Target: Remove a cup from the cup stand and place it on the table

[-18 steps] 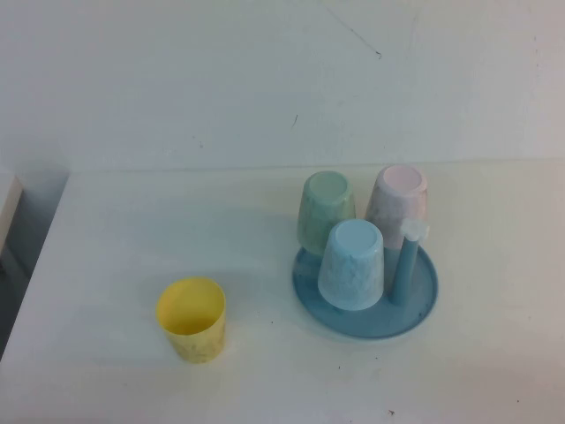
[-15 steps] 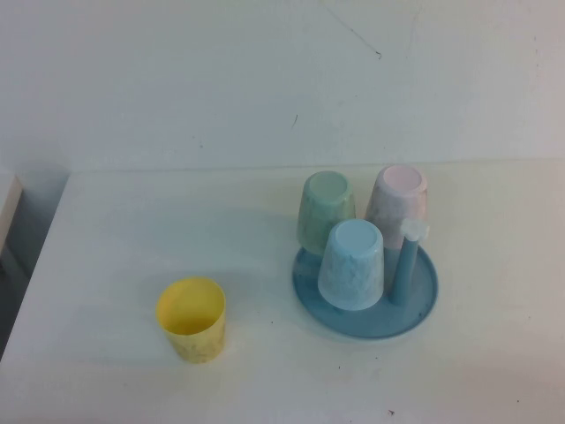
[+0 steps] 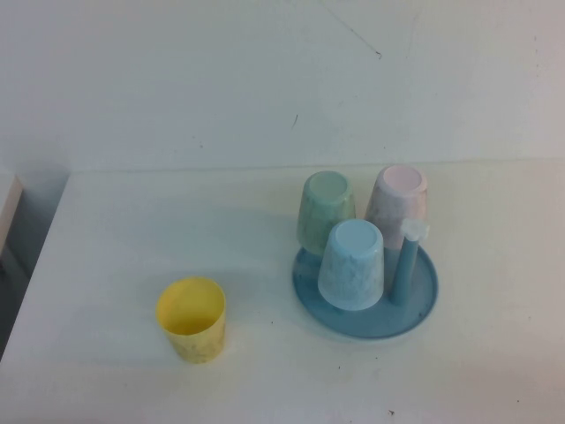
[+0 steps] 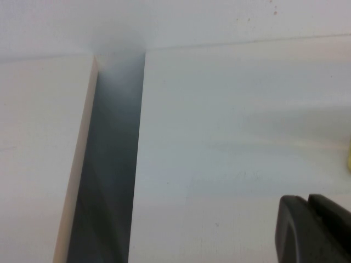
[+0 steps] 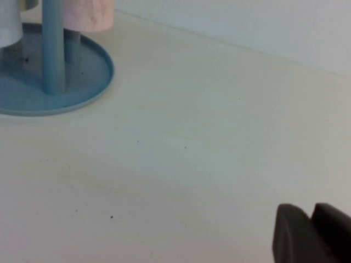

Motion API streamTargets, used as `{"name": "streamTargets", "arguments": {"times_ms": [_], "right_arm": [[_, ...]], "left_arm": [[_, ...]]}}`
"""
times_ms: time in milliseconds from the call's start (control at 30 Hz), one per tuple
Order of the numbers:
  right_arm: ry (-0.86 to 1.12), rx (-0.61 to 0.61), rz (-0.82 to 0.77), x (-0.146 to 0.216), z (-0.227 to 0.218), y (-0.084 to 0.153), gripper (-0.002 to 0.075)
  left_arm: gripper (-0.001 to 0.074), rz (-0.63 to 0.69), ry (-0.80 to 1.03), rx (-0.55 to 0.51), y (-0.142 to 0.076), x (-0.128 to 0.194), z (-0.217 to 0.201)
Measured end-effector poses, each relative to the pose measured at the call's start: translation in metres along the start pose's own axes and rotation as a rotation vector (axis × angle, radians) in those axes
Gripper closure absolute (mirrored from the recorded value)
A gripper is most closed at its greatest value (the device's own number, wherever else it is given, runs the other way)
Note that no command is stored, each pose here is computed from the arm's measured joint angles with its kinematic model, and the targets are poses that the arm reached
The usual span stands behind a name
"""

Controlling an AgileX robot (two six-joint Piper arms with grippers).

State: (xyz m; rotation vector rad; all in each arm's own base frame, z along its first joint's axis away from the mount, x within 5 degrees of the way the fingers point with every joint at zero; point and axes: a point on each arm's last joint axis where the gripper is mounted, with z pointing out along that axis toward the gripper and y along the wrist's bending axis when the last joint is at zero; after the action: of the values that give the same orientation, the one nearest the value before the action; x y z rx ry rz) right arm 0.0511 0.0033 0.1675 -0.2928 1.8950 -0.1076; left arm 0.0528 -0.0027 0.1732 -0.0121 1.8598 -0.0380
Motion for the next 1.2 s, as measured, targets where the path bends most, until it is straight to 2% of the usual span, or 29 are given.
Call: {"name": "streamTargets", "arguments": {"times_ms": [1000,1033,1067,1133,1200], "right_arm": [[0.000,0.000,0.000,0.000,0.000,0.000,0.0664],[0.000,0.000,0.000,0.000,0.000,0.000,0.0664],[0.000,0.000,0.000,0.000,0.000,0.000,0.0664],[0.000,0.000,0.000,0.000,0.000,0.000,0.0664],[0.000,0.000,0.000,0.000,0.000,0.000,0.0664]], "left_arm": [[0.0737,0.015,-0.002,-0.006,0.001,0.000,0.000],[0.0737,-0.018,-0.007,0.002,0.000,-0.001,0.000],[0.0737,-0.120,-0.022,0.028,-0.002,-0.002,0.000],[0.0738,-0.413,-0.042,0.094,-0.008,-0.005,0.000],[0.0737,-0.769,-0.056,0.182,-0.013,-0.010,-0.001]]}}
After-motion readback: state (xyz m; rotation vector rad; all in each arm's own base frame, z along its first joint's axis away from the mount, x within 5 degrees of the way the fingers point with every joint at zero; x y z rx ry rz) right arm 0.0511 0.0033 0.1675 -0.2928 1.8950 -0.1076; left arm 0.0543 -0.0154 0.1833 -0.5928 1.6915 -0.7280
